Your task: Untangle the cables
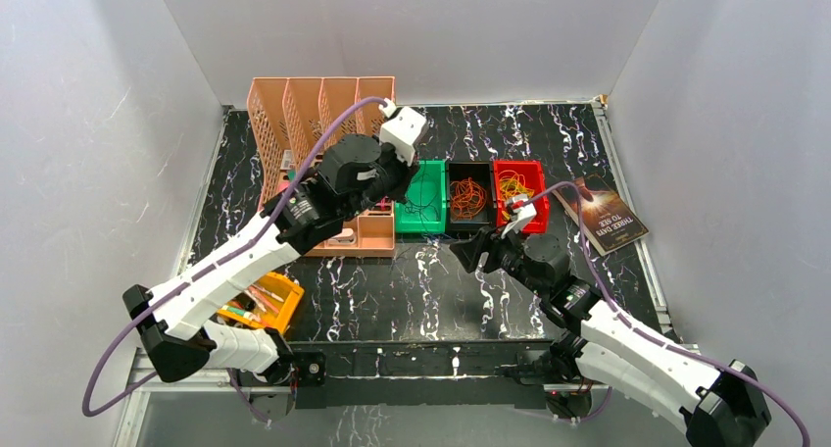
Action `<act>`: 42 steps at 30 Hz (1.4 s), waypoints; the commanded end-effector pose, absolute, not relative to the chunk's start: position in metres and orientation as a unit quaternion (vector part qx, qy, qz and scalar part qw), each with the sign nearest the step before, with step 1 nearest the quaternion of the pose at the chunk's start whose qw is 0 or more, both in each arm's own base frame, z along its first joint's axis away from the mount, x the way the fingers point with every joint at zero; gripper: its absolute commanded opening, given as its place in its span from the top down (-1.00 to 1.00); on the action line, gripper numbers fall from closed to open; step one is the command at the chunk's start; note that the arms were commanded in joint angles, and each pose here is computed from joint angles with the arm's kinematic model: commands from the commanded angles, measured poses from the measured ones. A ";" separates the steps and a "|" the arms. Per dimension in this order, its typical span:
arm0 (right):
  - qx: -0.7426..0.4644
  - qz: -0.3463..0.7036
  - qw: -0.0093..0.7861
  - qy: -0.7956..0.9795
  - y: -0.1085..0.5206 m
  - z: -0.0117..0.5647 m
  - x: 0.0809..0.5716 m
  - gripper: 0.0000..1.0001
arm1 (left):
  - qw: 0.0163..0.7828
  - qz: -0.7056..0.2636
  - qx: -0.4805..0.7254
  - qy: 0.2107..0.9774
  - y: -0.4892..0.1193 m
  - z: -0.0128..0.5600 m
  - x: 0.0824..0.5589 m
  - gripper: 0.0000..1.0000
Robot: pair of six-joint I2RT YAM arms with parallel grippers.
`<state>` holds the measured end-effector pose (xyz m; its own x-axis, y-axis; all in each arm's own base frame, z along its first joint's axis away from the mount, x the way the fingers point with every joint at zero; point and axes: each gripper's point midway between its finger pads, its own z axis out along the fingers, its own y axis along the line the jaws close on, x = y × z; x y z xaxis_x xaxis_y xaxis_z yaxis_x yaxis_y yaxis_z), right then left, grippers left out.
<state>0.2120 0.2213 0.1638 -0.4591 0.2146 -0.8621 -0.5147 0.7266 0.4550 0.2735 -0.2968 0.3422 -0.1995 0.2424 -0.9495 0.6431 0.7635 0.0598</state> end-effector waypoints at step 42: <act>-0.216 0.368 0.695 0.578 0.288 0.206 0.275 -0.46 | 0.686 -0.263 0.294 0.611 -0.298 0.528 0.252 1.00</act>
<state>0.2532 0.2844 0.1443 -0.1271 0.1233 -0.9842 -0.7764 0.6051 0.1761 0.2616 -0.3016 0.5001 0.0632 0.0475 -0.9969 0.7054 0.7044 0.0783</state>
